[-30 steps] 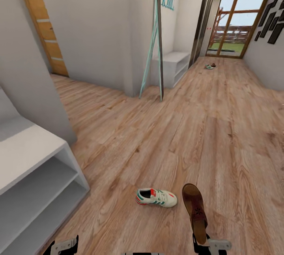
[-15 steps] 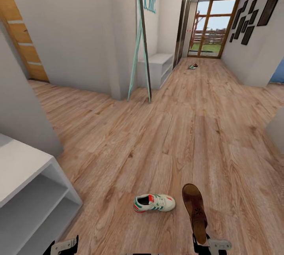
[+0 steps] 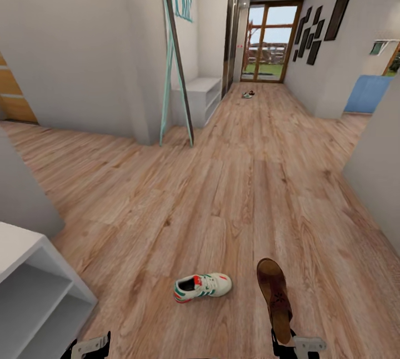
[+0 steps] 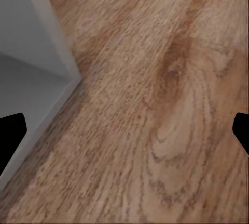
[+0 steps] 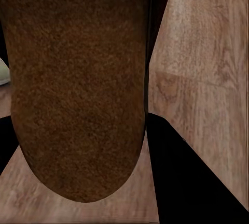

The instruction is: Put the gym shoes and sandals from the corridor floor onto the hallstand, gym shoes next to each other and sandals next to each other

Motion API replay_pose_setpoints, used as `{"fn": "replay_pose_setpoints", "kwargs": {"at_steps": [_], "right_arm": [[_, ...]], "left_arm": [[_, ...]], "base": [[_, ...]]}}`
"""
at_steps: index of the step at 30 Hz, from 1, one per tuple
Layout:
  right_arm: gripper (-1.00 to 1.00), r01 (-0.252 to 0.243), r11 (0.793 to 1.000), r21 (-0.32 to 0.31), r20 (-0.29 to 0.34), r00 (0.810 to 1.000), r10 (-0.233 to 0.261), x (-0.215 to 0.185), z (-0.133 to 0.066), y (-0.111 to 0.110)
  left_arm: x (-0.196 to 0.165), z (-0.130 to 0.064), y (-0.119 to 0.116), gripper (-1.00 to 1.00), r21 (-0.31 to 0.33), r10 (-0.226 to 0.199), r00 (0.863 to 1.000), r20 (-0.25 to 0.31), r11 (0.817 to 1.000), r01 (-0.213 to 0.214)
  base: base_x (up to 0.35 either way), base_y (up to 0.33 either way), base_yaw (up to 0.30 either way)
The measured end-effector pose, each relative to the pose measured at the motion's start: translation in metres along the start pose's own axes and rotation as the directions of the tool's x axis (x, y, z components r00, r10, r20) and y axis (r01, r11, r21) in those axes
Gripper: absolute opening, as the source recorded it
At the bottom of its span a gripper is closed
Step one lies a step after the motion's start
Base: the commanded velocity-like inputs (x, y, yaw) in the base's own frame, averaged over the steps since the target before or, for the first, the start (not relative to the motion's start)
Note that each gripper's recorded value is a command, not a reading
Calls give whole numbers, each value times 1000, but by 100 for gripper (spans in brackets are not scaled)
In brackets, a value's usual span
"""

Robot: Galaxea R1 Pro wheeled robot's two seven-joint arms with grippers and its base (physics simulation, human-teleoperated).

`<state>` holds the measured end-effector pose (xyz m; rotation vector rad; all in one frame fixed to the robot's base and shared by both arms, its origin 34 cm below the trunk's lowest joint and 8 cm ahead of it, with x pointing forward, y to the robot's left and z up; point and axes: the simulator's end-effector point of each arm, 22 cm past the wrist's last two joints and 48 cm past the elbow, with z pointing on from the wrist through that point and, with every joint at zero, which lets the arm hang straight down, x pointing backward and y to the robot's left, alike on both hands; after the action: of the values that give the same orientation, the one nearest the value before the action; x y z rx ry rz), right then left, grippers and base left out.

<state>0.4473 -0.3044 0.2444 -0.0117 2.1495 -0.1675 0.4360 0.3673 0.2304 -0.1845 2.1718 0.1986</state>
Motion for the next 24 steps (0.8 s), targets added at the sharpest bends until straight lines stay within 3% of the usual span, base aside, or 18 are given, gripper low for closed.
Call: {"fn": "replay_pose_setpoints", "kwargs": {"at_steps": [10,17,24], "right_arm": [[-100,-1,1000,0,5,1000,1,-2,0,1],[-100,-4,1000,0,10,1000,4,-5,1,2],[-100,-3,1000,0,9,1000,3,-4,1,1]], "left_arm": [[-2,0,0,100,-1,-1,1000,5,1000,1],[-2,0,0,100,1,0,1000,4,1000,0],[-3,0,0,100,0,-2,1000,6,1000,2]], "base": [[0,156,-130],[0,19,-16],[0,36,-218]]}}
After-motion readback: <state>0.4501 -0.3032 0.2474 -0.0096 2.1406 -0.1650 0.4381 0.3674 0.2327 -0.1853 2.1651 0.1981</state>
